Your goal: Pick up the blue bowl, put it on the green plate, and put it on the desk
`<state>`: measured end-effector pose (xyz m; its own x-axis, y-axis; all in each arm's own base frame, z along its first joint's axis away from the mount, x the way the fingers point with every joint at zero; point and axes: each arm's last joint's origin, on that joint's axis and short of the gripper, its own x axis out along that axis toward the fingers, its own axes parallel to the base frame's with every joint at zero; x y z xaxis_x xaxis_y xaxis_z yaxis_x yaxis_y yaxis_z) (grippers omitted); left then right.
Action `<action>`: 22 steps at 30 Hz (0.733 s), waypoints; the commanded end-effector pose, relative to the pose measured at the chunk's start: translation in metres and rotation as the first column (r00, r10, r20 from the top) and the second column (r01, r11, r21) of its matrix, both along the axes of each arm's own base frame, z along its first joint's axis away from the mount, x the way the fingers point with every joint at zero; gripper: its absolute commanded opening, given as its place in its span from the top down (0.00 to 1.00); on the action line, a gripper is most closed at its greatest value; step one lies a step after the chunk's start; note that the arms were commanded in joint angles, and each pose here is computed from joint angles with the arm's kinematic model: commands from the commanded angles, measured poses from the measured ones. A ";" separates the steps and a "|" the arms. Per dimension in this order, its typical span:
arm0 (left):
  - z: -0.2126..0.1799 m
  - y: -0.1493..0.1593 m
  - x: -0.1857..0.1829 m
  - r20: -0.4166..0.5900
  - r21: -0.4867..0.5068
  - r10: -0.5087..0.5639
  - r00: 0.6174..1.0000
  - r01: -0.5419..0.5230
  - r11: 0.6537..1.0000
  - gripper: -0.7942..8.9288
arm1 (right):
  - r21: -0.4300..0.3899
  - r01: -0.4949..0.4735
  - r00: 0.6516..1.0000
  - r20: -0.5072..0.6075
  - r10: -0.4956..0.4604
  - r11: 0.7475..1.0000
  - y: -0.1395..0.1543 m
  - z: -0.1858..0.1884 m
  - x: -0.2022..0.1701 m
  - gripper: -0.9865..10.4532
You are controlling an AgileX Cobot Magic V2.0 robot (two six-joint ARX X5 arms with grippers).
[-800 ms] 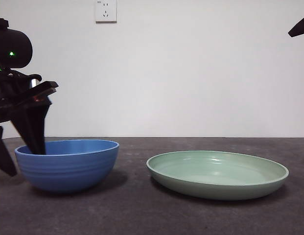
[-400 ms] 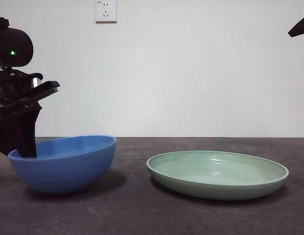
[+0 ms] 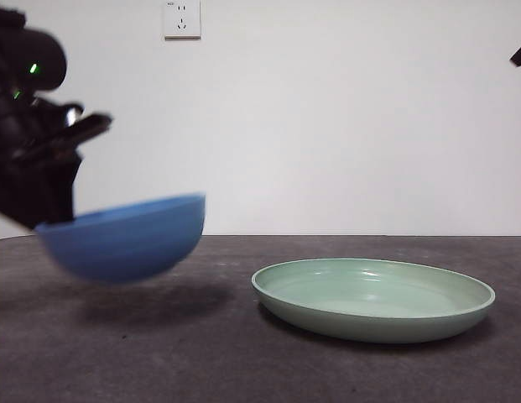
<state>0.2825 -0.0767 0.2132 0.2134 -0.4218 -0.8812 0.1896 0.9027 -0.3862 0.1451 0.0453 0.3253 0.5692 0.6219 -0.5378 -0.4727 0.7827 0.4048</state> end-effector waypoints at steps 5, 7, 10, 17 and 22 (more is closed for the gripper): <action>0.048 -0.027 0.014 0.080 -0.044 -0.024 0.997 0.028 0.999 0.90 | -0.073 0.048 0.997 0.065 -0.043 0.996 -0.007 0.022 -0.024 0.35; 0.060 -0.037 0.013 0.099 -0.052 -0.040 0.994 0.045 0.998 0.90 | -0.075 0.052 0.996 0.075 -0.047 0.996 -0.009 0.025 -0.032 0.35; 0.077 -0.054 0.010 0.134 -0.023 -0.054 0.990 0.057 0.998 0.90 | -0.066 0.054 0.993 0.105 -0.047 0.996 -0.012 0.029 -0.045 0.35; 0.104 -0.101 0.001 0.181 -0.055 -0.123 0.976 0.135 0.989 0.90 | -0.051 0.056 0.987 0.154 -0.048 0.997 -0.017 0.032 -0.071 0.35; 0.098 -0.144 0.006 0.158 -0.042 -0.195 0.968 0.203 0.978 0.90 | -0.046 0.057 0.986 0.162 -0.049 0.997 -0.021 0.031 -0.087 0.35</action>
<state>0.2829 -0.2102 0.3160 0.2593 -0.5257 -0.8102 0.4324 0.8133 -0.3893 0.0611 0.0250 0.3512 0.6744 0.5578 -0.4839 -0.4715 0.8296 0.2992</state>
